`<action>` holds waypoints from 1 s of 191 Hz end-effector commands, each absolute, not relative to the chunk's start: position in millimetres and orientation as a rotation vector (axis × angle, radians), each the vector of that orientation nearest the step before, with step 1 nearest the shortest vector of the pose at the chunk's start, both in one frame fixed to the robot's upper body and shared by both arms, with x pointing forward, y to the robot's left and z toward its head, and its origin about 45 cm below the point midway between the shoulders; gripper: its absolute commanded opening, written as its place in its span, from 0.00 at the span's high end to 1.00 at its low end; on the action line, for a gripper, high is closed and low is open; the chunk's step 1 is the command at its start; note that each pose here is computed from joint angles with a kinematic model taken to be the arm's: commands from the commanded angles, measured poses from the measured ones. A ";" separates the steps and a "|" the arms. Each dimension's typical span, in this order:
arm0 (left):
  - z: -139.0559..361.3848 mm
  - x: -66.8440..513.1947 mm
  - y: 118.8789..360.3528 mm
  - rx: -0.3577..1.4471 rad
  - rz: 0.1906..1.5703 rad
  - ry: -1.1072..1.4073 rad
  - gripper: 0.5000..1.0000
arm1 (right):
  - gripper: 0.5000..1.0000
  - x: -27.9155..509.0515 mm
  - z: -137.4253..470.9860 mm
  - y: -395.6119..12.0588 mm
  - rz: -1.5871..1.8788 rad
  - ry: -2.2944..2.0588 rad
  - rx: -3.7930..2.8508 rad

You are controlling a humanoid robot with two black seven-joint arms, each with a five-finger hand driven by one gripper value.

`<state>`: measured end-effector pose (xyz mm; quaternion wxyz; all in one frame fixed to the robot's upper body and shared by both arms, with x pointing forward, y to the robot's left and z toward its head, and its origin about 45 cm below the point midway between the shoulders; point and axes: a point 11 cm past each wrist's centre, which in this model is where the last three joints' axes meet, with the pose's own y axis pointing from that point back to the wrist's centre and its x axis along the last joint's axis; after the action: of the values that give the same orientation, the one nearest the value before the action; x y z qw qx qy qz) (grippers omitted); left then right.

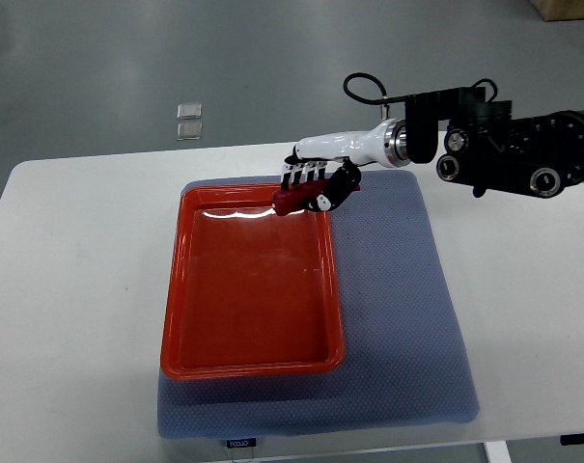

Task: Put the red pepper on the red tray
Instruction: 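Lift the pepper with the right hand and carry it over the tray, then lower the pepper into the tray and open the right hand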

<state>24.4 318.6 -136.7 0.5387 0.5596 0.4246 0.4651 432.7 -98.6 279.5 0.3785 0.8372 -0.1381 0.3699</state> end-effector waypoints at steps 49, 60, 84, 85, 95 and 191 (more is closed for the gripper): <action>-136.8 24.4 316.5 1.327 1.100 1.012 0.00 | 1.00 426.3 241.7 -22.1 0.983 -0.284 2.149; -136.8 24.5 316.5 1.326 1.100 1.012 0.00 | 1.00 427.3 231.8 -29.4 0.971 -0.291 2.131; -136.7 24.6 317.7 1.330 1.104 1.009 0.00 | 1.00 425.0 215.1 -37.1 0.952 -0.316 2.126; -136.7 24.6 317.7 1.330 1.104 1.009 0.00 | 1.00 425.0 215.1 -37.1 0.952 -0.316 2.126; -136.8 23.7 318.1 1.331 1.103 1.011 0.00 | 1.00 425.1 207.7 -41.8 0.934 -0.327 2.122; -136.8 23.7 318.1 1.330 1.104 1.012 0.00 | 0.91 419.1 171.5 -63.6 0.873 -0.340 2.089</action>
<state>23.7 318.2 -136.8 0.5392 0.5597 0.4251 0.4641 421.3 -59.2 179.0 0.4074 0.8319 -0.1382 0.3504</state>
